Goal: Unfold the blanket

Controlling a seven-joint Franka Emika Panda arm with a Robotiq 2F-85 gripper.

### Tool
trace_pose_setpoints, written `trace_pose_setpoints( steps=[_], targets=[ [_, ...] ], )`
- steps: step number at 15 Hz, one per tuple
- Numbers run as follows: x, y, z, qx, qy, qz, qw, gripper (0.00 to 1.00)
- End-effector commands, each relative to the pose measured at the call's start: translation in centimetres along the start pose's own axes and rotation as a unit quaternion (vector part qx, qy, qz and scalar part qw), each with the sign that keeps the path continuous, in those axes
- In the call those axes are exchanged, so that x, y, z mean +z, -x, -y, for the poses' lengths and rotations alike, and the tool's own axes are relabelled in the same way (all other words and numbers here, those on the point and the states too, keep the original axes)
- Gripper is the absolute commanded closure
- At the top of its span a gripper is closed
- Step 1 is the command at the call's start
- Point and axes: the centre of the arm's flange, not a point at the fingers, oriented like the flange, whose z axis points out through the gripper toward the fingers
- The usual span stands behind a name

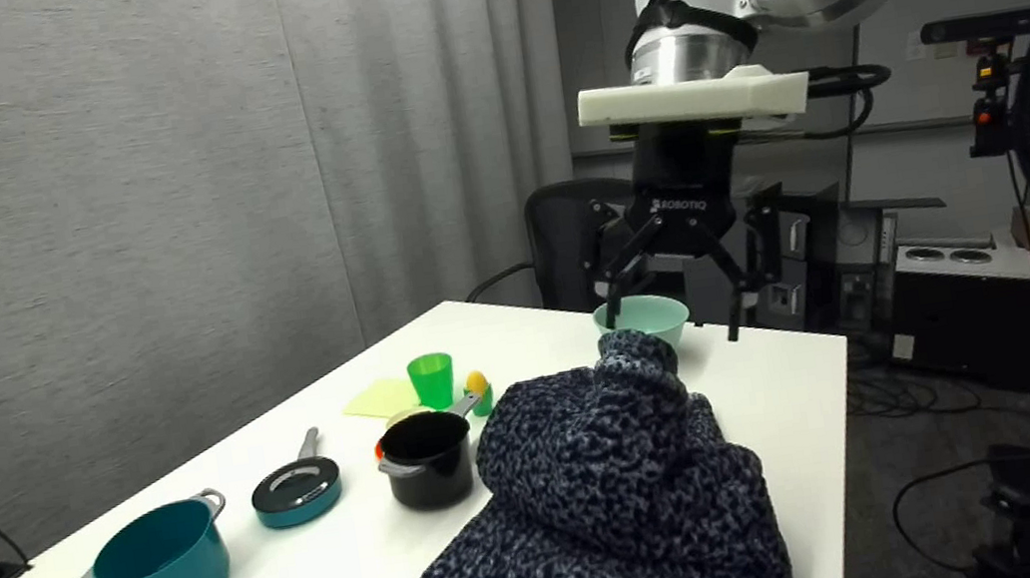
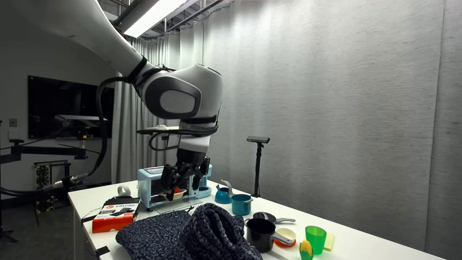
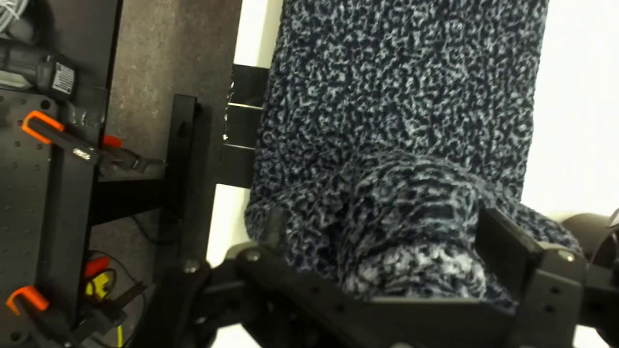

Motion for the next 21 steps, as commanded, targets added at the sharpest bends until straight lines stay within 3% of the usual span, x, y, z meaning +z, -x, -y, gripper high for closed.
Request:
trace_pose_setpoints(
  steps=[1,5,10,13,17,21],
  targets=[
    [-1.1,-0.2,-0.5,0.039,0.030,-0.047,0.9977,0.00],
    [-1.0,-0.9,-0.2,0.042,0.026,-0.119,0.9917,0.00],
    [-0.5,-1.3,-0.1,0.042,0.017,-0.172,0.9840,0.00],
    [0.4,-1.9,0.4,0.012,-0.004,-0.206,0.9785,0.00],
    [1.9,-2.4,1.2,-0.010,-0.050,-0.210,0.9764,0.00],
    [3.5,-2.9,1.7,-0.036,-0.140,-0.190,0.9710,0.00]
  ],
)
